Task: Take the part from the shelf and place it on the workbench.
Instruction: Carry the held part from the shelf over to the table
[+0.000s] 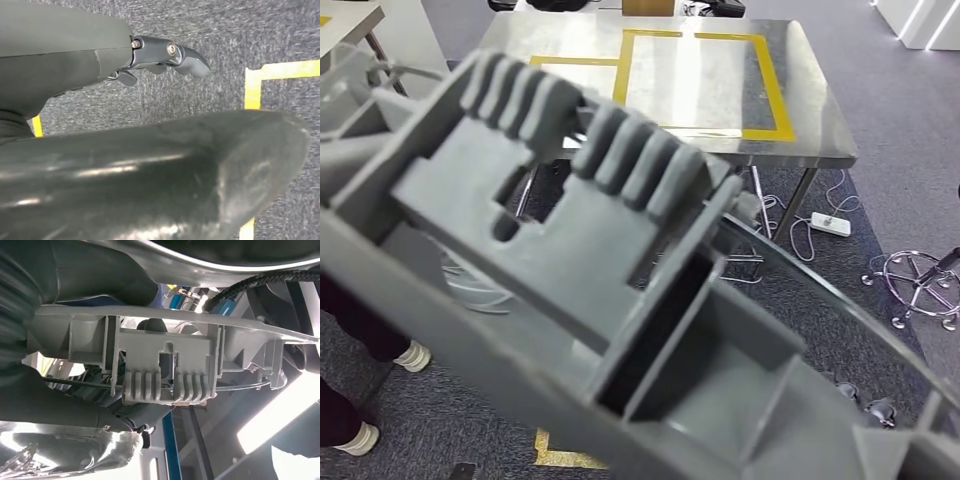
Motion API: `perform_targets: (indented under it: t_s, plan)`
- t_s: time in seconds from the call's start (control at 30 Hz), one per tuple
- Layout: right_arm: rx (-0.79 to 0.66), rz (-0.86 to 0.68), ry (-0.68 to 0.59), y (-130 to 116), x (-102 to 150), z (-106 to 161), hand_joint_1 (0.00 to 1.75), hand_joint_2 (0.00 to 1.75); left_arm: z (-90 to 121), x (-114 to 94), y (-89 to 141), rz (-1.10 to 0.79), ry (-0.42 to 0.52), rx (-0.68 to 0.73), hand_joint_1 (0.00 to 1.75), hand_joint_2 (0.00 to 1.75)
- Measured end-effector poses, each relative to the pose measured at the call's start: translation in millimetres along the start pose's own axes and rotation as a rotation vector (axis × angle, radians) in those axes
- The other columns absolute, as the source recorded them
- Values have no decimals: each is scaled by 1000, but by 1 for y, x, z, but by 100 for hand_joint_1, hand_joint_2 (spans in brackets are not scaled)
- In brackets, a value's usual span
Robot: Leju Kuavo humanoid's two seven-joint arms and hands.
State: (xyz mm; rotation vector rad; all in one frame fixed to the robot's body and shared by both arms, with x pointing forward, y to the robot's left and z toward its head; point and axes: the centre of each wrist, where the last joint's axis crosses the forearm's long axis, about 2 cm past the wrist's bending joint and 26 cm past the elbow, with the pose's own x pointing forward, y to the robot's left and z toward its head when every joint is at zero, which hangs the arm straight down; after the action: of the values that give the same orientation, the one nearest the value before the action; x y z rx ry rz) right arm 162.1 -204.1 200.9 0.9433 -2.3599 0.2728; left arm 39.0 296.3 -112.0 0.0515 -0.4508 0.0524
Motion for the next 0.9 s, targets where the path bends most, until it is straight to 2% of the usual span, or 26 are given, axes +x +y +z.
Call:
perform_targets:
  t_s: [0.9]
  plan:
    - [-15,13,-10,0,0,-2,175,175,1,-3,2,-7,-1,5,0,0]
